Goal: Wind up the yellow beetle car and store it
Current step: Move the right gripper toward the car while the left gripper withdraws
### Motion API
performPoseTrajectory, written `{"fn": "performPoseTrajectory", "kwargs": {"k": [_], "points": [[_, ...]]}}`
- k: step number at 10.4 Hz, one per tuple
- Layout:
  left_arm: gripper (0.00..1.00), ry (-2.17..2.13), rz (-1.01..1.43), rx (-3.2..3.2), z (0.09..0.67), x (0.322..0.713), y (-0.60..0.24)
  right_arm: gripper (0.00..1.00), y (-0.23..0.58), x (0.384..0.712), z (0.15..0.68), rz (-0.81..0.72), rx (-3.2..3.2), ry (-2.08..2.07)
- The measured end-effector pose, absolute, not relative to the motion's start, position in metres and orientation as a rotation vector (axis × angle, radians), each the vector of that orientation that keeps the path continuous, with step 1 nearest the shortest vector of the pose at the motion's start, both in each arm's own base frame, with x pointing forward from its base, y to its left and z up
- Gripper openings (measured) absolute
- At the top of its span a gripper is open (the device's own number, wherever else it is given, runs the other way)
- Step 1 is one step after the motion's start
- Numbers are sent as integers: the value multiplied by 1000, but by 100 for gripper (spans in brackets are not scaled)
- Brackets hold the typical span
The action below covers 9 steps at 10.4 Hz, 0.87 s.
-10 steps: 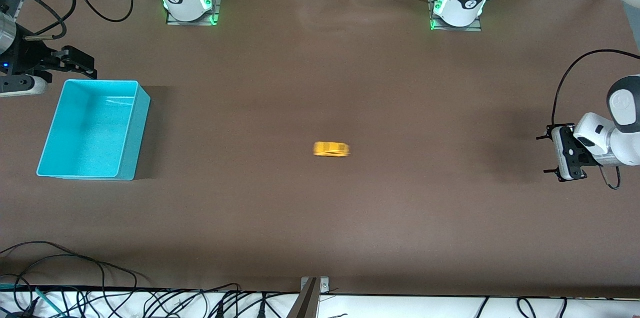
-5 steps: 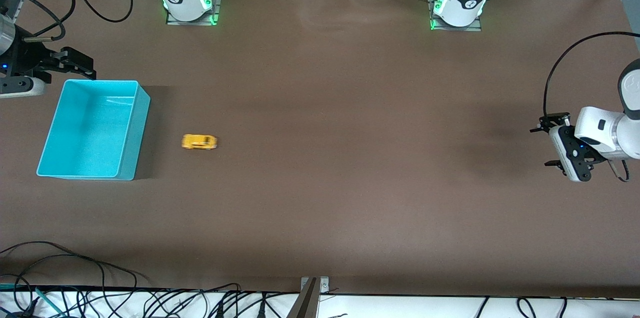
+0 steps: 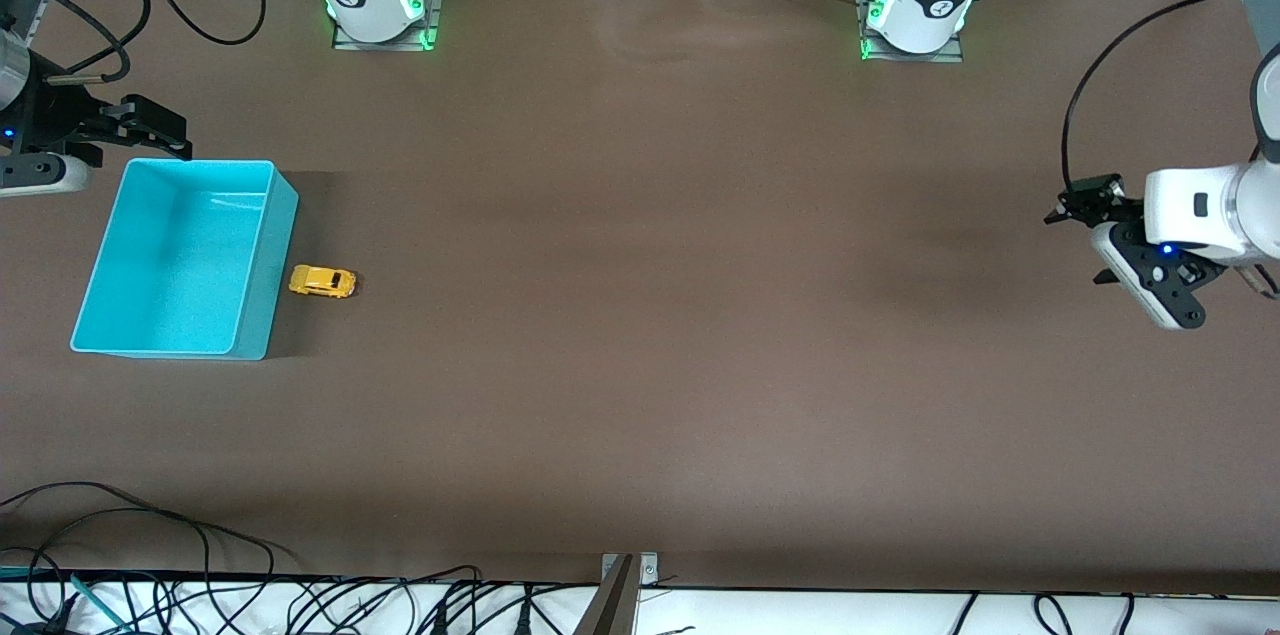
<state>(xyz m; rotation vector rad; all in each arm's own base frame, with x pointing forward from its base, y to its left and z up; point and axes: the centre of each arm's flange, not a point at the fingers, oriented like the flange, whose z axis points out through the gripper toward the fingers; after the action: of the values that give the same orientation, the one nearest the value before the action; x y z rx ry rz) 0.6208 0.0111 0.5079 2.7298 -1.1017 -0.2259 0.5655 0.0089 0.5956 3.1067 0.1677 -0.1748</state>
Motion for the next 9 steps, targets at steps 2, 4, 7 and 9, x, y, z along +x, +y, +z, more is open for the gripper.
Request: {"fn": "performPoseTrajectory", "kwargs": {"k": [2,4,7,9], "points": [[100,-946,-267,2807,531,607,1,100,9,568,593,-172,3107,168],[100,-774,-289,2881,551,598,-17,100,9,571,589,-168,3107,168],[100,-633,-259,3006,590,577,-45,100,10,584,569,-148,3108,171],[100,-561,-214,3041,606,566,-34,100,11,594,541,-121,3108,210]]}}
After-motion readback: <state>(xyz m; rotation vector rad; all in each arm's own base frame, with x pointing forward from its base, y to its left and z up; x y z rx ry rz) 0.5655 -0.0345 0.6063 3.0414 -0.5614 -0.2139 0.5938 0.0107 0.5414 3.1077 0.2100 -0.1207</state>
